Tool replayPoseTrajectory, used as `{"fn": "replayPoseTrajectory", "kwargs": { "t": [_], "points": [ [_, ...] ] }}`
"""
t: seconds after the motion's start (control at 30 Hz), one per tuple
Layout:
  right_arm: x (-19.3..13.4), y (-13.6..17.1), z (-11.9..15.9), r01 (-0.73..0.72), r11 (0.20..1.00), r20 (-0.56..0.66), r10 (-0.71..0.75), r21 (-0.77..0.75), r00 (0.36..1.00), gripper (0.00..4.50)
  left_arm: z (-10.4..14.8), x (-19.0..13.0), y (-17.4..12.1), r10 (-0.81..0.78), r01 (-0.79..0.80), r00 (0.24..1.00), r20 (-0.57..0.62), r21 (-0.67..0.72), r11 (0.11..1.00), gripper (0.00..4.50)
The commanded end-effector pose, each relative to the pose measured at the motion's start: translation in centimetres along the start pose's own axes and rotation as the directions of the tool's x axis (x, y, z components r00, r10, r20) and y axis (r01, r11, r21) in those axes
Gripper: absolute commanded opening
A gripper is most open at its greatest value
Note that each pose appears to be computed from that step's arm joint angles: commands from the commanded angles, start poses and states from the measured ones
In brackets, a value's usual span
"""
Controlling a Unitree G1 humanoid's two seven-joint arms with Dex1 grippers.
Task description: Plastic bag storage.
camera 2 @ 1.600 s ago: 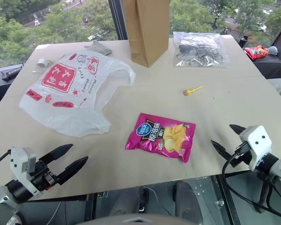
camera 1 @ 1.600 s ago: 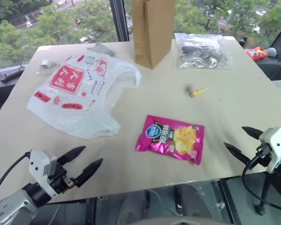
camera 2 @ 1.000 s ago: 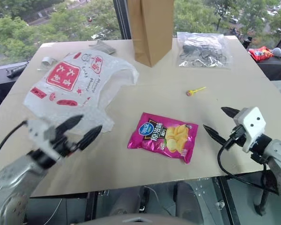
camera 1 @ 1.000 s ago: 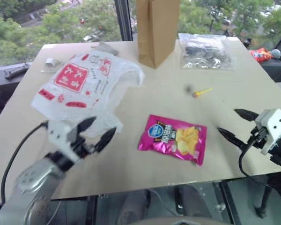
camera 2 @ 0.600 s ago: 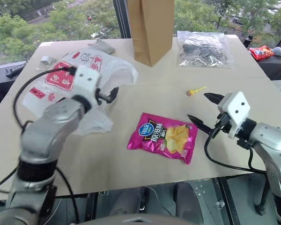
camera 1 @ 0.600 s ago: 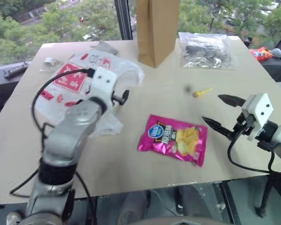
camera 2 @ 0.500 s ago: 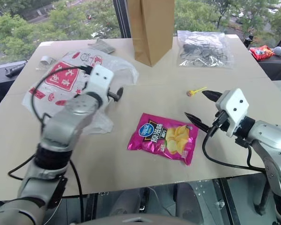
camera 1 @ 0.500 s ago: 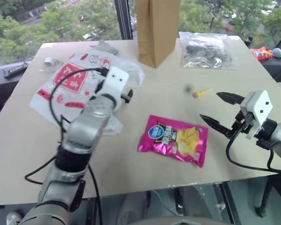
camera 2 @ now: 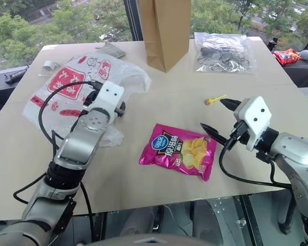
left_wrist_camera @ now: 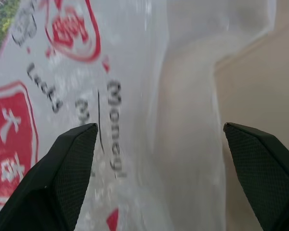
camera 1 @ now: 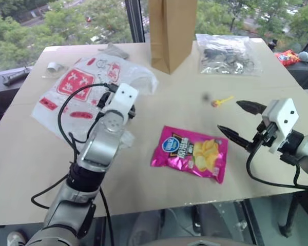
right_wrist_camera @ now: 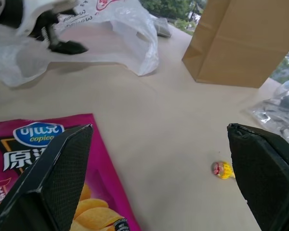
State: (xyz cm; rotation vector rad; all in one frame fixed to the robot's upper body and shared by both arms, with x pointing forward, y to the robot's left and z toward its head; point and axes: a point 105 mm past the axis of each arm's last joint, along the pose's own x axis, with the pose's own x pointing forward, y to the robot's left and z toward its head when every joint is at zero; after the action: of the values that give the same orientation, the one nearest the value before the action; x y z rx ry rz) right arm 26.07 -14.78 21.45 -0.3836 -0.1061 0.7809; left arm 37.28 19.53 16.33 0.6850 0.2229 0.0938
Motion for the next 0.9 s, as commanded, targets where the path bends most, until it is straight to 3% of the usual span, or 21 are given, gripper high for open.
{"fn": "replayPoseTrajectory", "kwargs": {
  "t": [0.03,0.17,0.2,0.23,0.47,0.7,0.9],
  "points": [
    [0.3,0.2,1.1,-0.016,0.999,0.032,0.017,-0.039,0.999,4.5,-0.3,1.0,1.6,0.084,-0.084,0.996,-0.001,0.032,0.996,4.32],
    [0.4,0.1,1.1,-0.017,0.999,0.039,0.018,-0.041,0.999,4.5,-0.9,2.3,1.8,0.116,-0.115,0.993,-0.008,0.047,0.992,4.32],
    [0.4,0.1,1.0,-0.017,0.999,0.039,0.019,-0.042,0.999,4.5,-1.1,2.6,2.0,0.121,-0.12,0.993,-0.007,0.05,0.992,3.81],
    [0.4,0.1,0.9,-0.017,0.999,0.039,0.019,-0.043,0.999,4.5,-1.2,2.9,2.1,0.126,-0.125,0.992,-0.005,0.051,0.991,3.61],
    [0.1,0.4,0.1,-0.009,0.999,0.037,0.011,-0.041,0.999,4.5,0.1,2.7,4.1,0.148,-0.14,0.983,0.107,-0.078,0.987,0.12],
    [0.3,1.5,-1.6,-0.022,0.999,-0.003,0.022,-0.05,1.0,4.5,3.2,1.0,6.8,-0.008,0.103,0.963,0.271,-0.34,0.935,0.04],
    [0.8,3.7,-3.0,-0.139,0.987,-0.065,0.134,-0.079,0.989,4.5,5.2,-2.1,8.8,-0.22,0.355,0.896,0.385,-0.325,0.877,0.04]
  ]
}}
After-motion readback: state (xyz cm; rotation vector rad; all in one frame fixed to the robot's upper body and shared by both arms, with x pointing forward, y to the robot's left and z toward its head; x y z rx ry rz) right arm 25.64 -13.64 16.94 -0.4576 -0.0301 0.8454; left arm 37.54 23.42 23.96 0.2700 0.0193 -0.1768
